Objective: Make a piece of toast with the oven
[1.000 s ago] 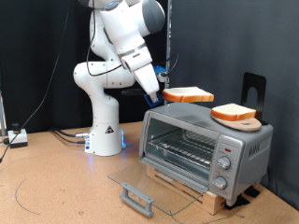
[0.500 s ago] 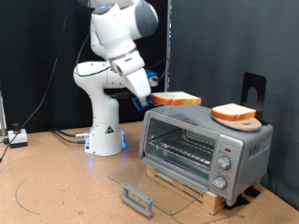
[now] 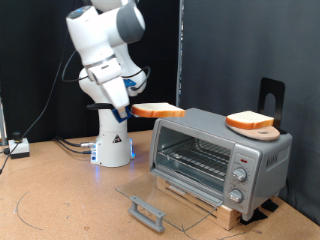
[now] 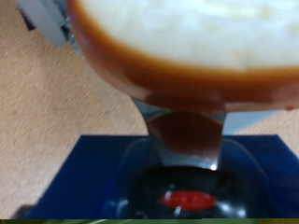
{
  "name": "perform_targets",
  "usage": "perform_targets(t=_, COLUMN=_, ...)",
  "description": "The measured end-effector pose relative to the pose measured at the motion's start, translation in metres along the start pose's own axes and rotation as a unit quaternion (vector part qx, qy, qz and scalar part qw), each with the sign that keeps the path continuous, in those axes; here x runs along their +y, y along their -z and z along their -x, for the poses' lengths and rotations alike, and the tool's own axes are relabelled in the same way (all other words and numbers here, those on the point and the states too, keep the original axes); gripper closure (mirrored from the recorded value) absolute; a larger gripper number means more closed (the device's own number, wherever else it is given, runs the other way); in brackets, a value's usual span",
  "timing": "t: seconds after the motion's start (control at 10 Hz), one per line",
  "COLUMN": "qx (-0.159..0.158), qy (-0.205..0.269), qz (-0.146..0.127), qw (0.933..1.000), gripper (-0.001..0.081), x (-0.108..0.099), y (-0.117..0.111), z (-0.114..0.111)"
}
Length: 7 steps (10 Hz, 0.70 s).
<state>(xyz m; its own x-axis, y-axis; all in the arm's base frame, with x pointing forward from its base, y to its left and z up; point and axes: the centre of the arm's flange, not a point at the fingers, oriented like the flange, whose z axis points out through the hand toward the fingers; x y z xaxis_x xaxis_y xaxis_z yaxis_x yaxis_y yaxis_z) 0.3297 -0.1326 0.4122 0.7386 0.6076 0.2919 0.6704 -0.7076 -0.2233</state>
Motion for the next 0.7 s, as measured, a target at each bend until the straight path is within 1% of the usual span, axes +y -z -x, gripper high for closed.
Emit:
perform_targets(t=0.2, qx=0.002, qy=-0.012, qz=-0.002, qw=0.9999, gripper=0.0410, x=0.009, y=0.005, z=0.022)
perform_targets(t=0.3, qx=0.006, qy=-0.022, qz=-0.002, qw=0.9997, gripper=0.0410, x=0.012, y=0.006, z=0.029)
perform_targets(t=0.5, qx=0.006, qy=-0.027, qz=-0.004, qw=0.9996, gripper=0.0410, x=0.014, y=0.005, z=0.032)
perform_targets(t=0.6, qx=0.007, qy=-0.018, qz=-0.003, qw=0.9998, gripper=0.0410, x=0.014, y=0.002, z=0.032)
perform_targets(t=0.7, qx=0.007, qy=-0.008, qz=0.007, qw=0.9999, gripper=0.0410, x=0.016, y=-0.003, z=0.033)
